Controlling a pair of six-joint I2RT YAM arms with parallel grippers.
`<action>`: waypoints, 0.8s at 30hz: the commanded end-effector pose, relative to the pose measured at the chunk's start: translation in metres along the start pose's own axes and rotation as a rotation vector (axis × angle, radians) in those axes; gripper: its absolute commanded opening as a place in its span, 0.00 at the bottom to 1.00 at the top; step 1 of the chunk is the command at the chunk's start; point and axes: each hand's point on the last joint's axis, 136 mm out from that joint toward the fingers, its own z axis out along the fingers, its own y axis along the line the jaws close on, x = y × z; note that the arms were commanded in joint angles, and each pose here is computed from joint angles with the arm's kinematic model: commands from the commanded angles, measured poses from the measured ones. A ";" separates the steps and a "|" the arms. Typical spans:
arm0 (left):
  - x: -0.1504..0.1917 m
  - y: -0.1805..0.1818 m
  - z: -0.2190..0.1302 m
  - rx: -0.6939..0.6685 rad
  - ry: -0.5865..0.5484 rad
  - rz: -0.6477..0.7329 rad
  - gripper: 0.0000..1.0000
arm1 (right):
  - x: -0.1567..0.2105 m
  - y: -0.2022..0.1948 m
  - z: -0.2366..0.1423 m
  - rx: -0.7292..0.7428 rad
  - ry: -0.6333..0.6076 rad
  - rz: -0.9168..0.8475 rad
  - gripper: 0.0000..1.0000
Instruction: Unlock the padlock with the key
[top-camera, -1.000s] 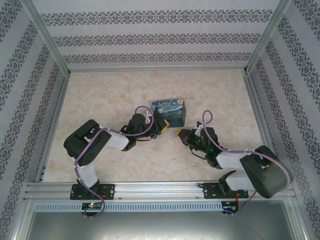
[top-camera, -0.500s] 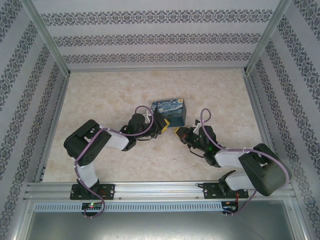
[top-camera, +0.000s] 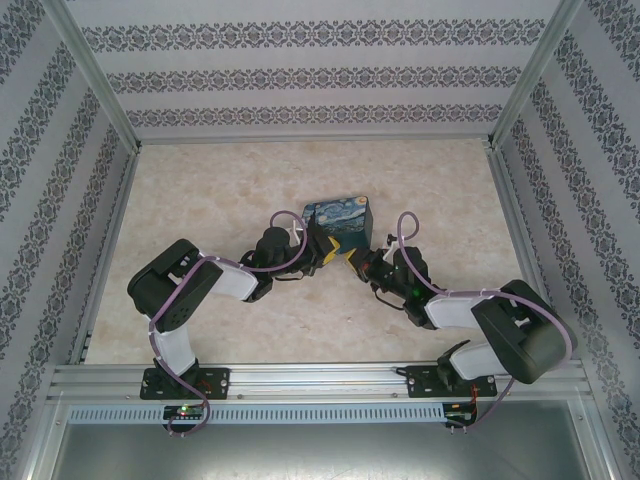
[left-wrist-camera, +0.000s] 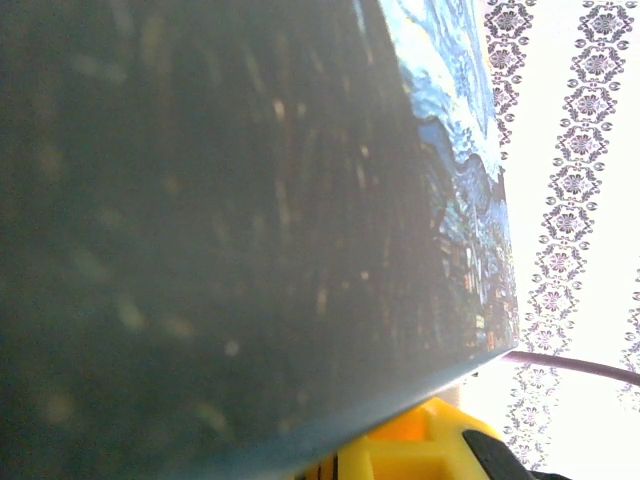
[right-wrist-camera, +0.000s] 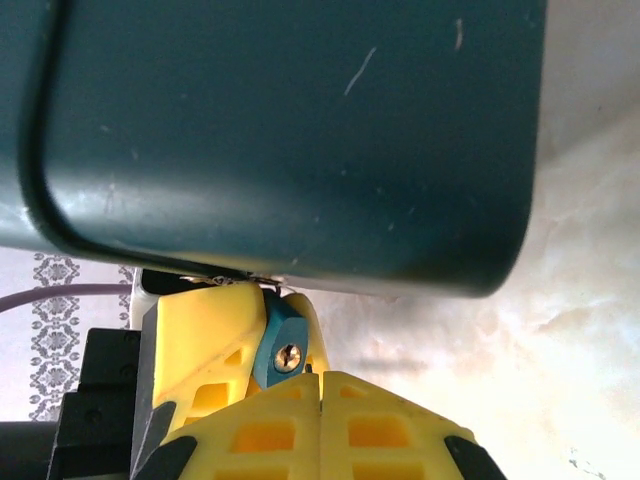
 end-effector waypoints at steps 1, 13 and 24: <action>0.002 -0.022 0.000 0.087 0.018 0.025 0.00 | -0.004 0.017 0.004 -0.051 -0.021 -0.012 0.00; 0.003 -0.015 0.000 0.068 0.016 0.026 0.00 | -0.008 0.018 0.001 -0.056 -0.031 -0.013 0.00; 0.002 -0.012 0.001 0.059 0.014 0.025 0.00 | -0.011 0.016 -0.003 -0.053 -0.039 -0.011 0.00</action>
